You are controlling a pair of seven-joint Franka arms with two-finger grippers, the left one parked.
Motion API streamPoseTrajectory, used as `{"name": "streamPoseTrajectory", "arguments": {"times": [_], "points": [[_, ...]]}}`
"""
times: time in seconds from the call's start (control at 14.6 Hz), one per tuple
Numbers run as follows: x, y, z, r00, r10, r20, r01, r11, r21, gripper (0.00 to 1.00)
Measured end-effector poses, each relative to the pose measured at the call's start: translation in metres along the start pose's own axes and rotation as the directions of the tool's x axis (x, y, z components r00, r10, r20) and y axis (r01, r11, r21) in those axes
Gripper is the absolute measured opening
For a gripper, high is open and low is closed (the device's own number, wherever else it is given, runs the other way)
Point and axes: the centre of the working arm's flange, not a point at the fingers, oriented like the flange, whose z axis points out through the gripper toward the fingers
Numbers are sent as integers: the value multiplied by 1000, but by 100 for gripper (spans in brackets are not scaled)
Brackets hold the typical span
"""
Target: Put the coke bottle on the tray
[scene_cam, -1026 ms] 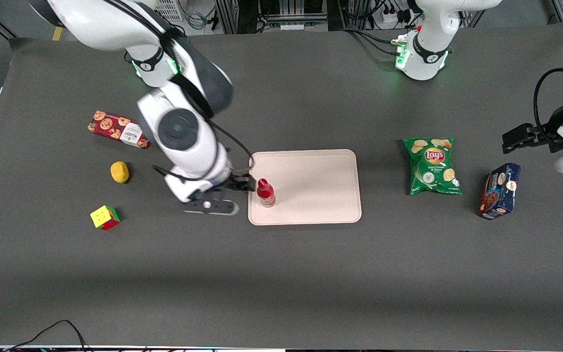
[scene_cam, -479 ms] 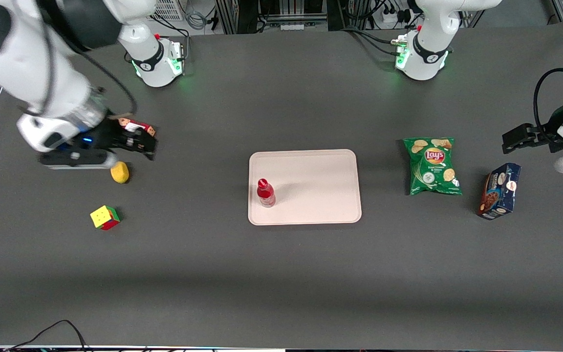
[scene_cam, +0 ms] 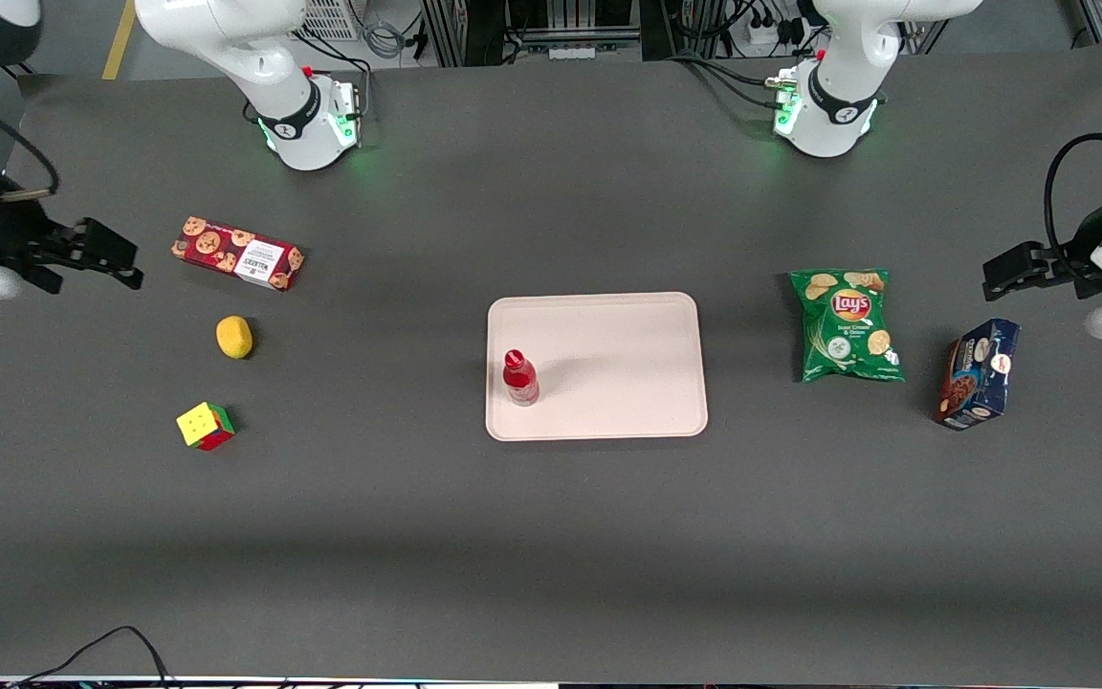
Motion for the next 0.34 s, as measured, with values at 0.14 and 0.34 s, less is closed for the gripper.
{"name": "streamPoseTrajectory", "arguments": {"times": [0.14, 0.34], "points": [[-1, 17, 0, 1000, 7, 5, -7, 1000, 1, 100], [-1, 23, -1, 1000, 14, 3, -14, 1000, 1, 100]]}}
